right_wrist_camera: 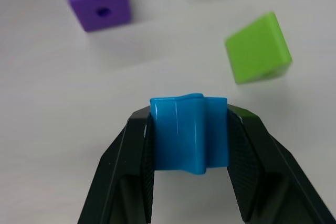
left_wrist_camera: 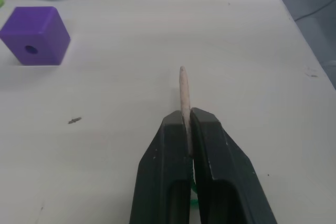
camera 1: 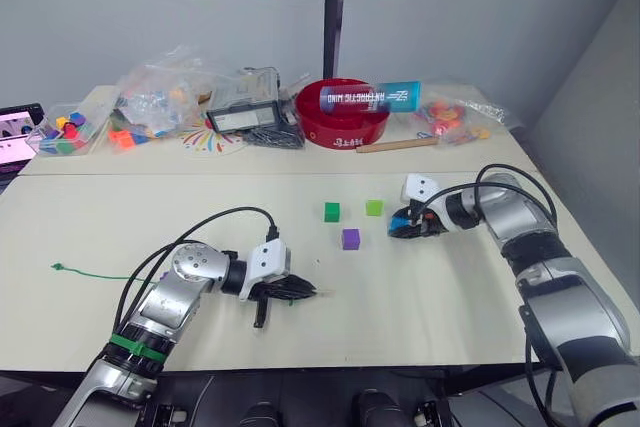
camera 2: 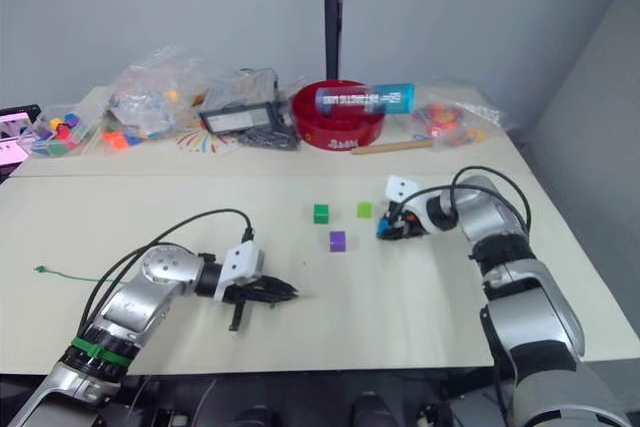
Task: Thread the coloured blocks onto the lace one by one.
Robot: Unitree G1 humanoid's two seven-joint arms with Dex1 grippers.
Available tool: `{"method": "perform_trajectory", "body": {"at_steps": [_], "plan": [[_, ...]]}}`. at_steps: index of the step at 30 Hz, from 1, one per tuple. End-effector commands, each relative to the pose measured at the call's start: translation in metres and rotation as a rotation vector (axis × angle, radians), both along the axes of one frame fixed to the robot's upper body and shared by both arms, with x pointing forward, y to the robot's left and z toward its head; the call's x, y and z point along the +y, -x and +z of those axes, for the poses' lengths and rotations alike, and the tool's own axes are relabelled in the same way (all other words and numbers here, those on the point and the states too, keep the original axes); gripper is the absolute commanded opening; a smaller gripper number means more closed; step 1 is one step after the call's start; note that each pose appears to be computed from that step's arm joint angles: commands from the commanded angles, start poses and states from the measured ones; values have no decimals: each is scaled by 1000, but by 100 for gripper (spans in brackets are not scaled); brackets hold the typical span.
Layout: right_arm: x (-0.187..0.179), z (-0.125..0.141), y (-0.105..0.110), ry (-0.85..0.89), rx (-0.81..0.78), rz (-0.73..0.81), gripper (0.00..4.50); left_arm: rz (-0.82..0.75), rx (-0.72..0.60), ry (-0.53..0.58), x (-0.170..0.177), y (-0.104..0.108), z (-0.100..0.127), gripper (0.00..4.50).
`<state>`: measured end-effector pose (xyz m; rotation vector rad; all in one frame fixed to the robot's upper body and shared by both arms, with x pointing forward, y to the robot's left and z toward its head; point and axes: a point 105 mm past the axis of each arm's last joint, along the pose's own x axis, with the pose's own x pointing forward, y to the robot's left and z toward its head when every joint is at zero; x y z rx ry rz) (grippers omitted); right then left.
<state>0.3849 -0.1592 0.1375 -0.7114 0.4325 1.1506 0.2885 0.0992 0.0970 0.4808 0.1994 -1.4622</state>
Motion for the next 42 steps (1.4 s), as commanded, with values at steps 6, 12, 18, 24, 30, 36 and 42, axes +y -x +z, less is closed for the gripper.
{"method": "perform_trajectory", "body": {"at_steps": [6,12,18,24,30,36,42], "plan": [[84,15,112,-107,106,239,135,16,-33,12,9,0,16,0],[116,-14,118,-19,44,196,135,15,-33,2,13,5,21,0],[107,-40,108,100,41,122,135,21,-27,-10,17,10,23,0],[102,-55,103,110,73,70,135,27,-3,-32,19,15,22,0],[110,-41,110,-13,81,65,310,55,15,-54,23,20,20,0],[107,-23,114,-131,87,73,449,71,9,-70,24,21,20,0],[98,-28,113,-281,78,83,449,66,19,-73,24,22,20,0]]}}
